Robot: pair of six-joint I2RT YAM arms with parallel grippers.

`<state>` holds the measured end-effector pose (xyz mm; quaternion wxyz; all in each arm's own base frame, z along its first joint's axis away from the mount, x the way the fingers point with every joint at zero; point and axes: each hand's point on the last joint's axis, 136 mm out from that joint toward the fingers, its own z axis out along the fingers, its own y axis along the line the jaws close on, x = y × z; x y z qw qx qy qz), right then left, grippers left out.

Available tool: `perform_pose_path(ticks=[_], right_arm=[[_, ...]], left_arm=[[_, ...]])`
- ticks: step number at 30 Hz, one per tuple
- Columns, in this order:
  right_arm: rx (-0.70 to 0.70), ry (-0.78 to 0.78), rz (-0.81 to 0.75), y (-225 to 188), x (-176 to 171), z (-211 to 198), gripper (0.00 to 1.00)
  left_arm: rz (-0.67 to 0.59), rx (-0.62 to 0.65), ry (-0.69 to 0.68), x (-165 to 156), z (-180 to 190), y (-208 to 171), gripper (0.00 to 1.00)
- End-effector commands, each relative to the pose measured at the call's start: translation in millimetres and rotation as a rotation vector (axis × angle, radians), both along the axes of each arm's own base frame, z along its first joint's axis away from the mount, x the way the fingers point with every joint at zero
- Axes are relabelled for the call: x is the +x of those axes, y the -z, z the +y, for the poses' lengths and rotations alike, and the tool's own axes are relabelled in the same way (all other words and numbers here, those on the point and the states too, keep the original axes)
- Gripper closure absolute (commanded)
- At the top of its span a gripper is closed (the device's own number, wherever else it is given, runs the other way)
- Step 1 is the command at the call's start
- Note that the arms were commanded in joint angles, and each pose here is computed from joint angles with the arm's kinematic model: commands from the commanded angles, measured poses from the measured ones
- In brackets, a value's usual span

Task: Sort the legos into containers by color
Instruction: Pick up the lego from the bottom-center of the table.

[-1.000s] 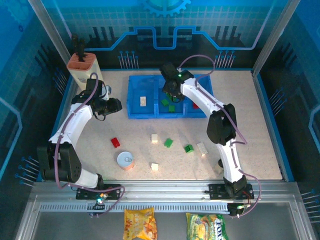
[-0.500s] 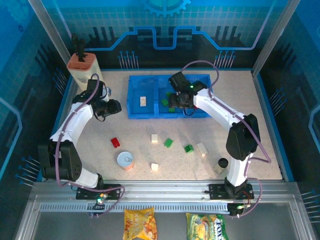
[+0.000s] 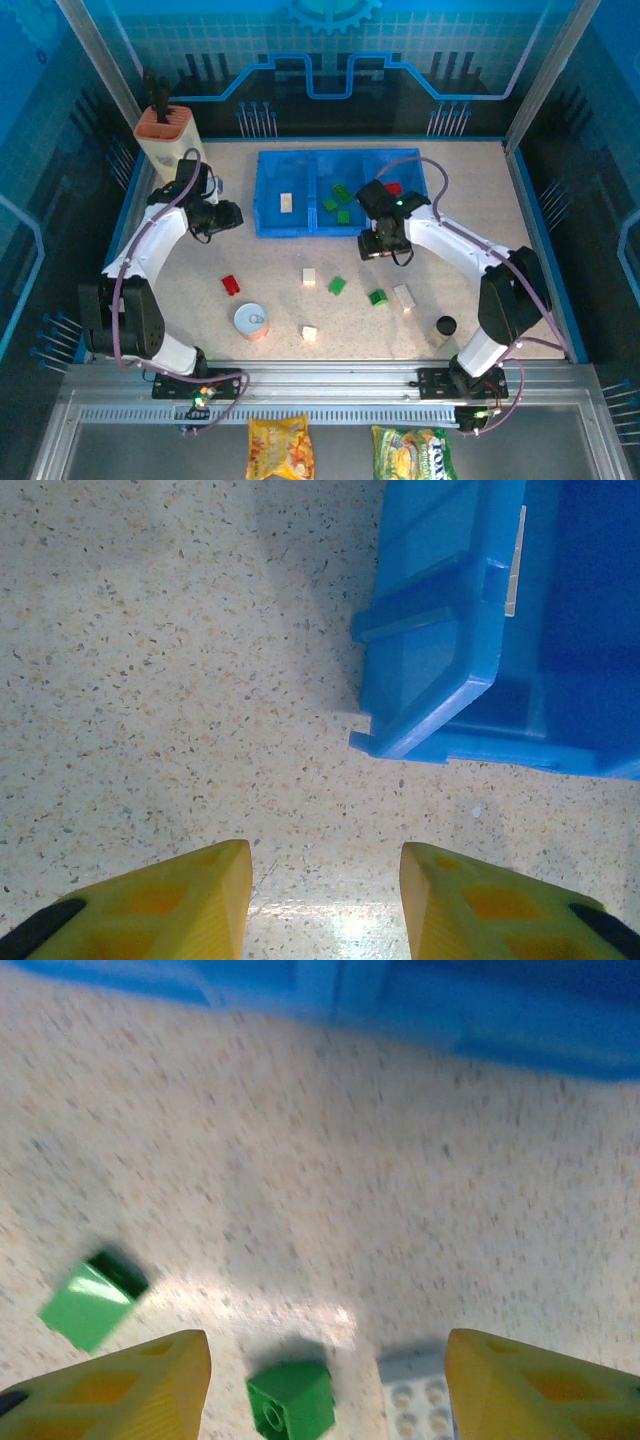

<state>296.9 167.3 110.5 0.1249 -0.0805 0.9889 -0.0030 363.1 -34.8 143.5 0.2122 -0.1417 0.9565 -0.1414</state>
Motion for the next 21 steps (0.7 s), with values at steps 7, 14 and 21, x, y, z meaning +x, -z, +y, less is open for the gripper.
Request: perform_pose_path(ticks=[7, 14, 21], right_arm=[[0.003, 0.060, 0.110, 32.1, -44.1, -41.1, 0.40], [0.017, 0.087, 0.188, 59.7, -56.7, -51.4, 0.43], [-0.005, 0.074, 0.232, 75.4, -60.8, -52.8, 0.47]], left_arm=[[0.005, 0.013, 0.011, -0.9, 4.2, 0.4, 0.56], [0.006, 0.016, 0.011, -1.3, 4.6, 0.7, 0.56], [0.003, 0.018, 0.007, -0.7, 5.5, -0.3, 0.56]])
